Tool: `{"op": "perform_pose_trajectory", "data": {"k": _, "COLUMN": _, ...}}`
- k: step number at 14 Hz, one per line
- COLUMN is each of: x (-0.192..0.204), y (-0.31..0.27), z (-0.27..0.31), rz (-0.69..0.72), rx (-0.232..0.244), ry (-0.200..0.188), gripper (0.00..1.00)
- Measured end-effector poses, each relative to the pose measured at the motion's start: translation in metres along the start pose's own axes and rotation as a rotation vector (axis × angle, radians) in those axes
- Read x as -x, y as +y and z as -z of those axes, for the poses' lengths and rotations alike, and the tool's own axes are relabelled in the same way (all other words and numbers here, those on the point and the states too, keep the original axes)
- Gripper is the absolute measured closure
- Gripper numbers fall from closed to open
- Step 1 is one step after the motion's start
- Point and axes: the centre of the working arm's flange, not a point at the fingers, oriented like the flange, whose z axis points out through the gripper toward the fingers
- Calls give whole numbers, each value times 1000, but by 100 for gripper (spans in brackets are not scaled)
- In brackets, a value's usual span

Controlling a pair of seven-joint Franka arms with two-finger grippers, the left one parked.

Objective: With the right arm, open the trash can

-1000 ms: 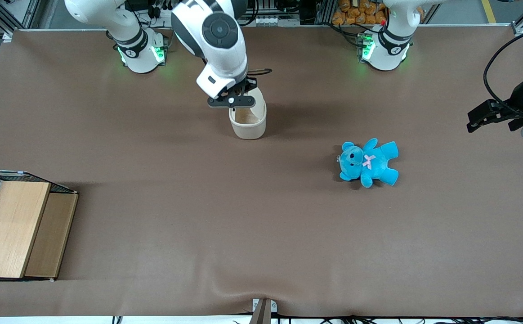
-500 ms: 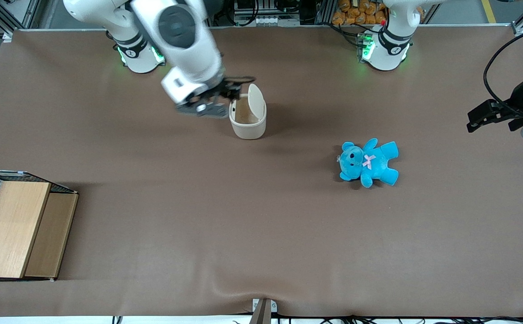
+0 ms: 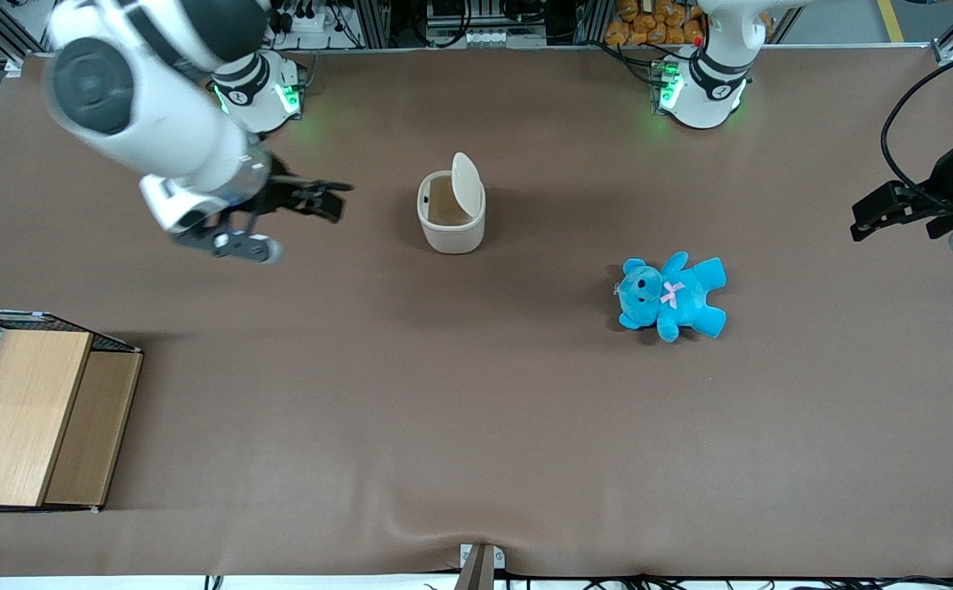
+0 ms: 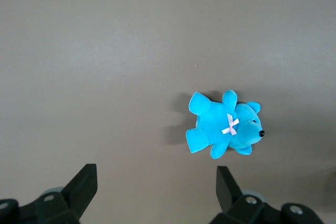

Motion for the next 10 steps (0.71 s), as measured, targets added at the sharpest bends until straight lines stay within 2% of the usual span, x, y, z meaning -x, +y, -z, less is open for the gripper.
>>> {"op": "perform_pose_trajectory", "data": {"k": 3, "x": -27, "y": 52, "z": 16, "rz": 77, "rx": 33, "ry": 24, "gripper": 0}}
{"op": "perform_pose_trajectory", "data": {"k": 7, "x": -37, "y": 98, "z": 39, "rz": 175, "rx": 44, "ry": 41, "gripper": 0}}
{"op": "perform_pose_trajectory", "data": {"k": 10, "x": -37, "y": 128, "z": 60, "rz": 216, "rx": 87, "ry": 83, "gripper": 0}}
